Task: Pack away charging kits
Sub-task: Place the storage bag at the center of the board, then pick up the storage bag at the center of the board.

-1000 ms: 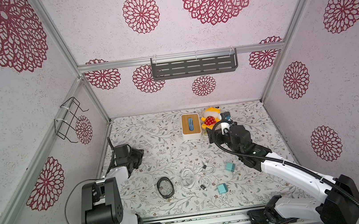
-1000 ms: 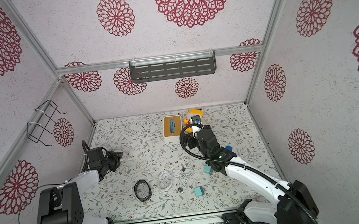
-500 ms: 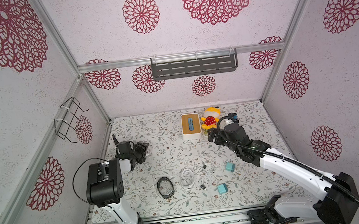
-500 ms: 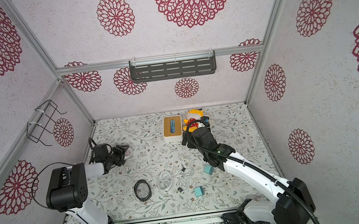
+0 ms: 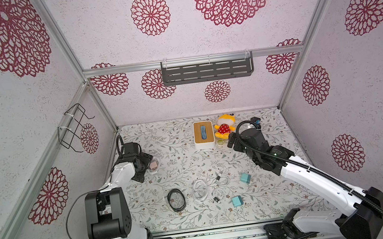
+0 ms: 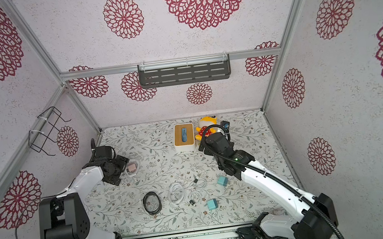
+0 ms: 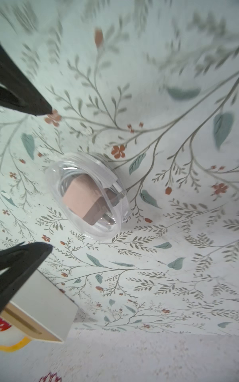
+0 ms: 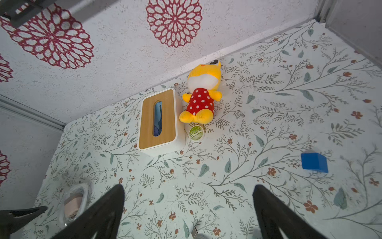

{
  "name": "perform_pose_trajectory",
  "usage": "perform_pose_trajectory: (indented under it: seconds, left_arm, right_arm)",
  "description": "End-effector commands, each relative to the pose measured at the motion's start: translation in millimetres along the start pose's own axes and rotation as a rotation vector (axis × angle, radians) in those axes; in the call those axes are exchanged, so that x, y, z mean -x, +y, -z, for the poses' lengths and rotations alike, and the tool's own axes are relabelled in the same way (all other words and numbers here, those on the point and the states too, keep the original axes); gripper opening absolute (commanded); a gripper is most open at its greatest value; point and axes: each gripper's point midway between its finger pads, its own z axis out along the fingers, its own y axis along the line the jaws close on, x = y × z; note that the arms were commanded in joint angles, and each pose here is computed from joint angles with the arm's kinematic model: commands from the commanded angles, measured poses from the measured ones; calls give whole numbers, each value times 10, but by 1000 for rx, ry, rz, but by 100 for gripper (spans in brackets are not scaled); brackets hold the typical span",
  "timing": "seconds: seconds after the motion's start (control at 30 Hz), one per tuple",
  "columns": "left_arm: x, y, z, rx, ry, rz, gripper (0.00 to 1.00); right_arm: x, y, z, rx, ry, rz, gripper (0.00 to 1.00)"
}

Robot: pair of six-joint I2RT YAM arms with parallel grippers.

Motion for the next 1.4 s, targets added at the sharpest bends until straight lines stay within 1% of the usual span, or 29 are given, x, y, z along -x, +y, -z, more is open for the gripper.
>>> perform_pose_trajectory:
  seconds: [0.0, 0.07, 0.1, 0.17, 0.2, 0.23, 0.3, 0.37, 0.43, 0.5, 0.53, 0.57, 0.6, 0.63, 0.67, 0.7, 0.73, 0.77, 0.8, 0.83, 0.9, 0.97, 1.07, 1.17, 1.27, 1.3, 1.33, 1.37]
  left_arm:
    - [250, 293, 527, 163, -190, -35, 98]
    - [294, 196, 641, 87, -219, -71, 98]
    - [278, 165, 639, 49, -222, -76, 98]
    - [140, -6, 596, -86, -153, -98, 98]
    - [117, -64, 622, -110, -140, -106, 98]
    - [99, -118, 679, -111, -138, -129, 98]
    - [126, -215, 850, -75, -180, -201, 98]
    - [116, -359, 1003, -54, -217, -281, 98]
    - [-28, -493, 1045, -56, -191, -346, 100]
    - [-261, -616, 1075, -53, -166, -437, 98]
    - [-444, -655, 1111, -43, -136, -511, 95]
    - [-665, -676, 1163, -32, -105, -608, 93]
    - [-848, -676, 1220, -23, -97, -693, 92]
    - [-1099, -666, 1292, -26, -93, -795, 91]
    - [-1334, -657, 1364, -46, -92, -877, 90]
    - [-1549, -662, 1427, -79, -91, -934, 89]
    - [-1810, -687, 1494, -136, -79, -993, 89]
    - [-2072, -715, 1564, -193, -52, -1051, 89]
    - [-2256, -731, 1619, -226, -49, -1097, 88]
    - [-2419, -739, 1677, -242, -92, -1147, 88]
    - [-2613, -684, 1707, -206, -171, -1229, 88]
    - [-2775, -609, 1656, -160, -243, -1272, 88]
    - [-3052, -563, 1462, -108, -269, -1331, 87]
    - [-3170, -572, 1258, -4, -294, -1355, 80]
    - [-3228, -591, 1102, 83, -339, -1377, 78]
    - [-3226, -601, 1088, 95, -347, -1377, 78]
    - [-3261, -565, 980, 133, -356, -1395, 78]
    - [-3273, -561, 950, 140, -354, -1399, 78]
  right_arm:
    - [114, -85, 114, -26, -23, 21, 99]
    - [38, -18, 101, 34, -9, 12, 99]
    - [-4, 1, 92, 54, 1, 10, 99]
    - [-103, 27, 54, 75, 33, 11, 99]
    - [-145, 34, 31, 76, 51, 16, 99]
    - [-203, 50, 3, 79, 77, 24, 98]
    - [-337, 56, -65, 75, 128, 28, 96]
    - [-510, 45, -138, 77, 173, 36, 89]
    - [-633, 11, -195, 73, 197, 57, 85]
    - [-696, -76, -206, 41, 210, 75, 78]
    - [-734, -134, -198, 25, 218, 92, 76]
    - [-777, -209, -189, 7, 221, 113, 75]
    - [-817, -295, -184, -12, 217, 130, 75]
    - [-859, -408, -179, -37, 204, 143, 75]
    - [-893, -533, -180, -69, 183, 142, 76]
    - [-928, -644, -188, -96, 164, 131, 77]
    - [-960, -734, -197, -114, 143, 113, 76]
    - [-973, -785, -204, -117, 124, 97, 75]
    - [-978, -802, -208, -113, 110, 94, 74]
    - [-952, -827, -202, -116, 87, 93, 74]
    - [-853, -922, -169, -158, 25, 97, 74]
    - [-720, -1075, -129, -225, -65, 85, 76]
    - [-564, -1247, -145, -291, -163, 71, 76]
    - [-407, -1397, -190, -362, -191, 80, 76]
    - [-379, -1686, -172, -482, -209, 118, 76]
    - [-396, -1780, -162, -515, -219, 133, 76]
    - [-416, -1947, -119, -572, -238, 94, 77]
    - [-430, -1995, -126, -561, -219, 64, 78]
